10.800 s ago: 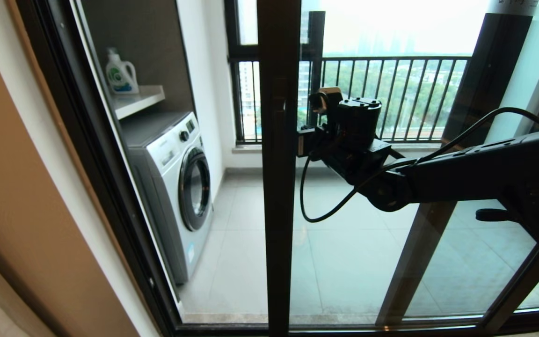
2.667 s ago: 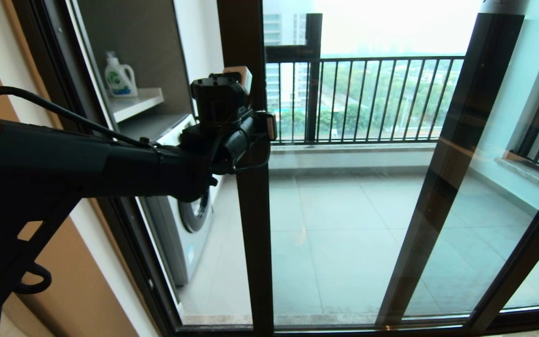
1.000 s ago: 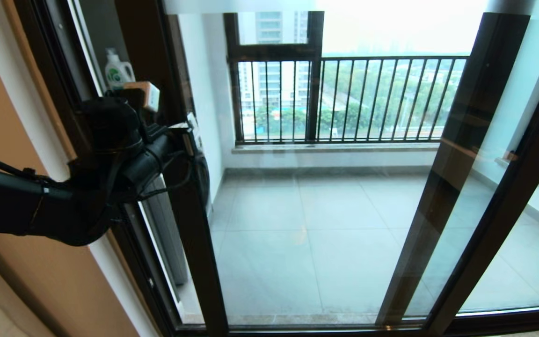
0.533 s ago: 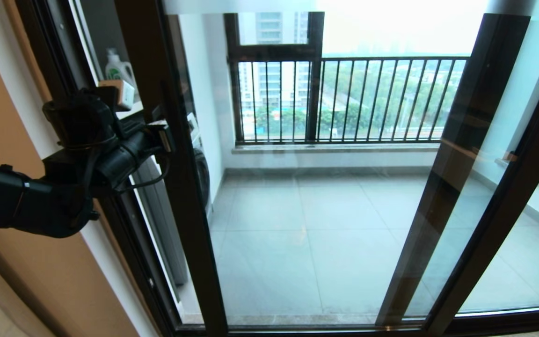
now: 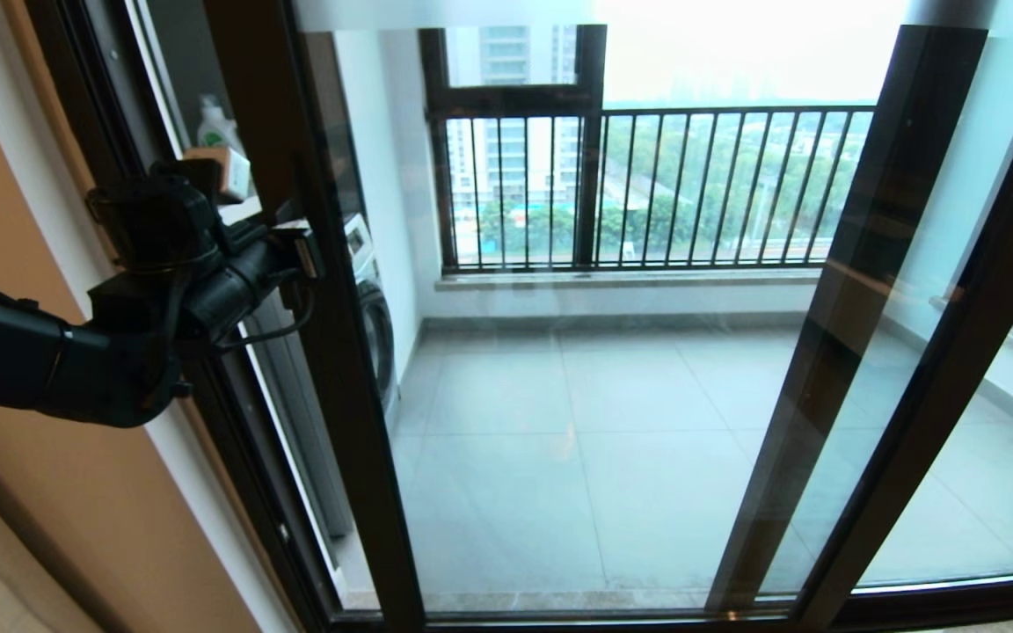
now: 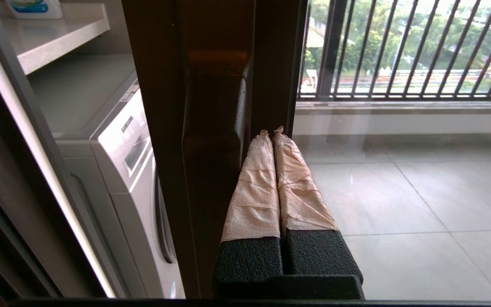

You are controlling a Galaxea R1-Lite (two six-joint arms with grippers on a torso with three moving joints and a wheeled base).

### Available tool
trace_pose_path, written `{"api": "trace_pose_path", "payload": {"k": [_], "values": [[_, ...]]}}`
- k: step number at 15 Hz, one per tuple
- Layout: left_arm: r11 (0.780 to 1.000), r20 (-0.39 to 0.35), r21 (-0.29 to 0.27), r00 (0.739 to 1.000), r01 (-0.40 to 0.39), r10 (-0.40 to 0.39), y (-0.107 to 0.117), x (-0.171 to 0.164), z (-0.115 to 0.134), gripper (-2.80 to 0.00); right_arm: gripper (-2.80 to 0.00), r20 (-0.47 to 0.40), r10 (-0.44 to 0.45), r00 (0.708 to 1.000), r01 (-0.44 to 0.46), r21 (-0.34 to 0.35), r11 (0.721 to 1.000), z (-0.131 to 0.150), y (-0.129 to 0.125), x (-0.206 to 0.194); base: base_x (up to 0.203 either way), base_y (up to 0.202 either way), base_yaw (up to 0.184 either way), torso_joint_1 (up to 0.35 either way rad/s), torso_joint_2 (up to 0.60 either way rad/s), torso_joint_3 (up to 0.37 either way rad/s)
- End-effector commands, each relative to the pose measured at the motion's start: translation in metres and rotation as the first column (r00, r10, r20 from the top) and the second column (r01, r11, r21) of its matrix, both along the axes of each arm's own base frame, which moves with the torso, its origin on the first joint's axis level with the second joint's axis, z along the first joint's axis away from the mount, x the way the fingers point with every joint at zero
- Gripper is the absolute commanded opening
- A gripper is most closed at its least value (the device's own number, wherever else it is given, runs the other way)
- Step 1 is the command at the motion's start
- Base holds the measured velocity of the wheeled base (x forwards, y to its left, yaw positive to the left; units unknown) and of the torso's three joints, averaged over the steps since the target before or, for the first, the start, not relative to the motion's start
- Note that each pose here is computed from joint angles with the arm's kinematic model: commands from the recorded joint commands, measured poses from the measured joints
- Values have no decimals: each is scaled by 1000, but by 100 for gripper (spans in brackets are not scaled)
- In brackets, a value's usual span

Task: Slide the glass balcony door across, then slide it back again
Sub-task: Close the slid door

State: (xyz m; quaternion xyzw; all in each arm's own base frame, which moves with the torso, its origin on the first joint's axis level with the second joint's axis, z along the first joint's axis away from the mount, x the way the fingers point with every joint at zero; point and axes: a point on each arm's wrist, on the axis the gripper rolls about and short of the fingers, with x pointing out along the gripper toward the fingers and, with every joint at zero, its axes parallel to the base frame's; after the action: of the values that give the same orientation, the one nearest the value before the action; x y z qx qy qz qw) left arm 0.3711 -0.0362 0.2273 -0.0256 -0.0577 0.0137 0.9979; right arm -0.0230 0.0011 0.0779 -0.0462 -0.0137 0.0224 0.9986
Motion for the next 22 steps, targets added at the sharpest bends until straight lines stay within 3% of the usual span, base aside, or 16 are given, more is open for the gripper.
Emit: {"api": "trace_pose_path", "payload": {"k": [1,13,17,22], "values": [[1000,2,2,1000,-25,25,6,3,-1,-280,-280,-12,1,1000,-1,0,1000,-3,0,1,0,0,0,0,0,0],[995,18,13,995,-101,101,48,-6,7,-280,-280,-12,0,1000,0,-1,1000,-3,0,1,0,0,0,0,0,0],[995,10,13,995,-101,101,51,-12,6,-280,-280,-13,2,1000,-2,0,1000,-3,0,1,0,0,0,0,0,0],[989,-4,18,989,-146,146,80,-10,1,-280,-280,-11,1,1000,-1,-1,1000,-3,0,1,0,0,0,0,0,0]]}}
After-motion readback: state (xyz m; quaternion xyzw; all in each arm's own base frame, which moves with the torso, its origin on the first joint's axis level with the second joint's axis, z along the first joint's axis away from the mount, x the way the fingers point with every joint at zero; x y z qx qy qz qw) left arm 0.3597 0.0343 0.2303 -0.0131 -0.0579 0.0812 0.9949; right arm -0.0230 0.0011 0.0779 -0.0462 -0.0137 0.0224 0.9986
